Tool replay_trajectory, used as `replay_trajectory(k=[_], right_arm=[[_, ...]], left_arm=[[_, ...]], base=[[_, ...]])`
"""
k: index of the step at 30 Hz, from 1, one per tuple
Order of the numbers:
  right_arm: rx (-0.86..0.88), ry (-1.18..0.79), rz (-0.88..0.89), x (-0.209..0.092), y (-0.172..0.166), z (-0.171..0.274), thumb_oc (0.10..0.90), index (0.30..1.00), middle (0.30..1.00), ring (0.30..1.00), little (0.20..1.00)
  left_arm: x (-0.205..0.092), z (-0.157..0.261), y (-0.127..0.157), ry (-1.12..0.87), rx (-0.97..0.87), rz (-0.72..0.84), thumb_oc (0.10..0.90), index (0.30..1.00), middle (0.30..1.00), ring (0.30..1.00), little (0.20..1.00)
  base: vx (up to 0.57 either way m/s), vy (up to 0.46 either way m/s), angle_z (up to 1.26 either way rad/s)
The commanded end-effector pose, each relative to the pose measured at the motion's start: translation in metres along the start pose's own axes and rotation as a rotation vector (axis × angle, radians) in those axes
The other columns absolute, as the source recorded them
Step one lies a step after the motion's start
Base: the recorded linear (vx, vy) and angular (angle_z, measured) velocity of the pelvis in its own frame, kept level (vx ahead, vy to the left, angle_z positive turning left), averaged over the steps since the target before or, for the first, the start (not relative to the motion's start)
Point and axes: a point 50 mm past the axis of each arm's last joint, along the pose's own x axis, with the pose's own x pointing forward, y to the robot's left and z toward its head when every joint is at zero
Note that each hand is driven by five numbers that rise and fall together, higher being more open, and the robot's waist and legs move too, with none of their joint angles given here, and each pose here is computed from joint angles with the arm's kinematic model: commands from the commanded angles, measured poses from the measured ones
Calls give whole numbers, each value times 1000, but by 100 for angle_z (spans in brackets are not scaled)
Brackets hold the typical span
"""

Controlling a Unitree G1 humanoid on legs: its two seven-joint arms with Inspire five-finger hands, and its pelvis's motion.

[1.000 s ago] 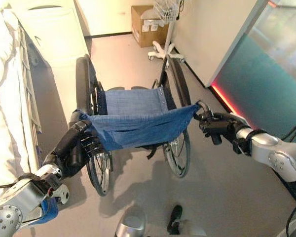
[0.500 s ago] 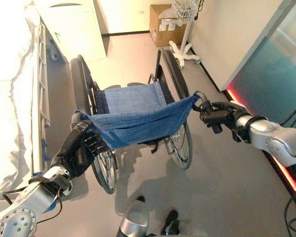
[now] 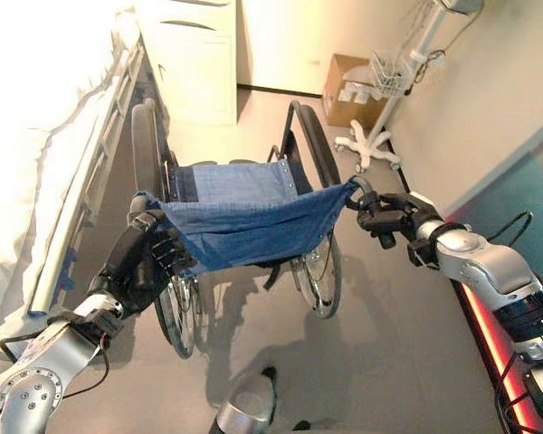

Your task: Push the wheelchair next to the bed

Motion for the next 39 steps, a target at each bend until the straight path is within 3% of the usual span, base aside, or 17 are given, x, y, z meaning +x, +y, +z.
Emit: replay_trajectory(k=[1,6,12,18,25,30,39], right_arm=[[-26,-235,214,-14,33,37,400,300,300,300,300],[22,-253,184,-25,26,52,400,300,300,300,300],[8,-190,204,-32,9,56,400,300,300,300,300],[-27,-165,225,-27,13,49,400,300,300,300,300],[-36,-152,241,-24,28,46,400,300,300,300,300],[-27,-117,226,-26,31,28,400,300,300,300,300],[68,-68,186,-29,25,4,400,300,300,300,300]], left_arm=[[6,68,-35,-348,56,-183,400,300,300,300,300],[10,74,-50,-352,110,-212,400,300,300,300,300],[9,52,-44,-275,73,-189,400,300,300,300,300],[16,54,-33,-302,26,-127,400,300,300,300,300],[23,64,-21,-324,33,-87,400,300,300,300,300],[31,55,-28,-297,60,-119,400,300,300,300,300],[40,74,-38,-264,122,-193,400,300,300,300,300]], base=[[101,-229,61],[284,-450,95],[348,-253,84],[175,-100,41],[277,59,18],[401,205,17],[312,259,-14]])
